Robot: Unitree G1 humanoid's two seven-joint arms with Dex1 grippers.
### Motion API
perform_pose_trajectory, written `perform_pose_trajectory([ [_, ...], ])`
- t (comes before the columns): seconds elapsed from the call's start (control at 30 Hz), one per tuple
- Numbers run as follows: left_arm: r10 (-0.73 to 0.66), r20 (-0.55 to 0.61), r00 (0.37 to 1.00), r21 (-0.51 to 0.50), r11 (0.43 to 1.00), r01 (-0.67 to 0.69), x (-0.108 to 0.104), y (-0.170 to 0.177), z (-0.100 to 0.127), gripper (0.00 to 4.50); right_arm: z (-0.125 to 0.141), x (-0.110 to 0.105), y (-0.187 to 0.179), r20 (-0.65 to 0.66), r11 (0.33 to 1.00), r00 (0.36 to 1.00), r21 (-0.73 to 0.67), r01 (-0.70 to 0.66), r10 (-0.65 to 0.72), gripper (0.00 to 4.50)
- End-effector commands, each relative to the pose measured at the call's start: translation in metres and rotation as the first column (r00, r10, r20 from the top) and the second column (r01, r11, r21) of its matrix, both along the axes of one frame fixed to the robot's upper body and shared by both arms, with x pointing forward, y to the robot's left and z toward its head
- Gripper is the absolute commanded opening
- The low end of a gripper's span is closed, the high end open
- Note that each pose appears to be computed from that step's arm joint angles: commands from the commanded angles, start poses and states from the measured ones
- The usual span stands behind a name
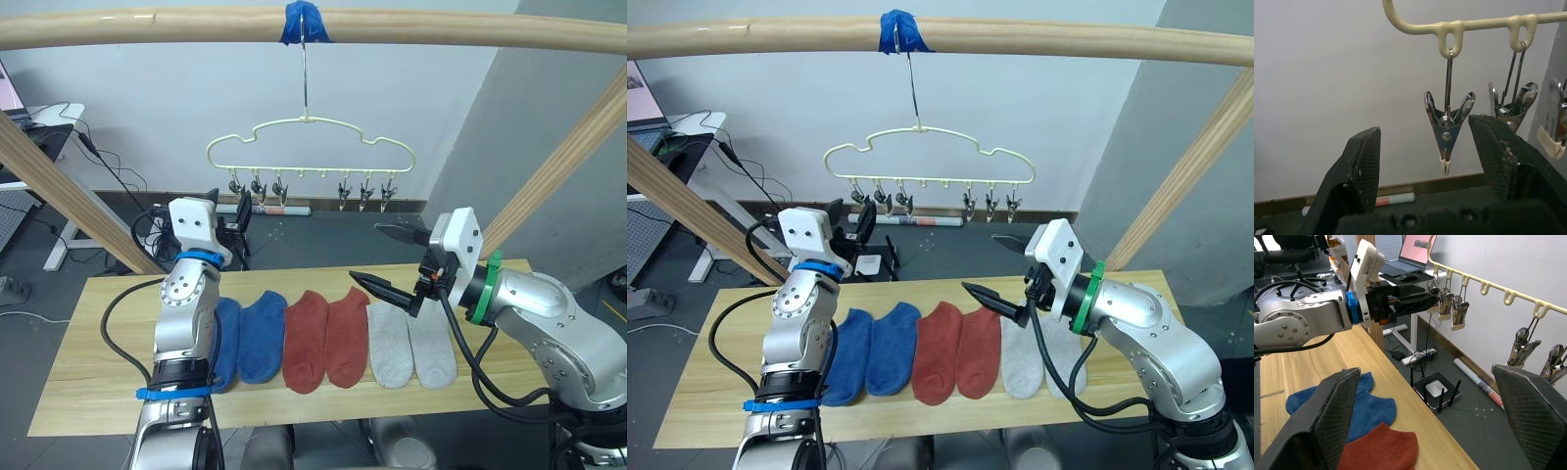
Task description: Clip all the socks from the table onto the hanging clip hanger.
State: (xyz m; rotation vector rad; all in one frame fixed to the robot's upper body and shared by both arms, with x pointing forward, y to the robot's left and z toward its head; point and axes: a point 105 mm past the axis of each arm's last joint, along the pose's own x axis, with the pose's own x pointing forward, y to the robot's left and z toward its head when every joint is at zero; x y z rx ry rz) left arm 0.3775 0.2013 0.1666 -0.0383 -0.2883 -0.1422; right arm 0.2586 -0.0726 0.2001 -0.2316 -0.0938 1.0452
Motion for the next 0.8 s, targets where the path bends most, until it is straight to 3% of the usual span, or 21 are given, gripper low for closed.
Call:
perform_pose_trajectory([
  [0.03,-0.001,0.067,0.998,0.021,1.000,0.000,-0.001,0.001,0.017,3.16,0.010,-0.005,0.002,0.058,1.000,0.998,0.003,-0.014,0.014,4.50],
  [0.3,-0.013,0.080,0.997,0.010,1.000,0.012,-0.001,-0.001,0.021,3.16,0.009,-0.005,0.001,0.057,1.000,0.998,0.002,-0.012,0.012,4.50],
  [0.4,-0.026,0.080,0.996,0.010,1.000,0.025,0.000,-0.004,0.022,2.60,0.009,-0.005,0.001,0.057,1.000,0.998,0.002,-0.012,0.012,4.50],
  [0.63,-0.042,0.087,0.995,0.016,0.999,0.041,0.003,-0.010,0.024,0.57,0.008,-0.005,0.001,0.056,1.000,0.998,0.001,-0.011,0.011,4.50],
  [0.8,-0.034,0.088,0.996,0.026,0.999,0.032,0.002,-0.008,0.024,0.03,0.006,-0.005,0.001,0.050,1.000,0.999,-0.006,-0.008,0.009,4.50],
])
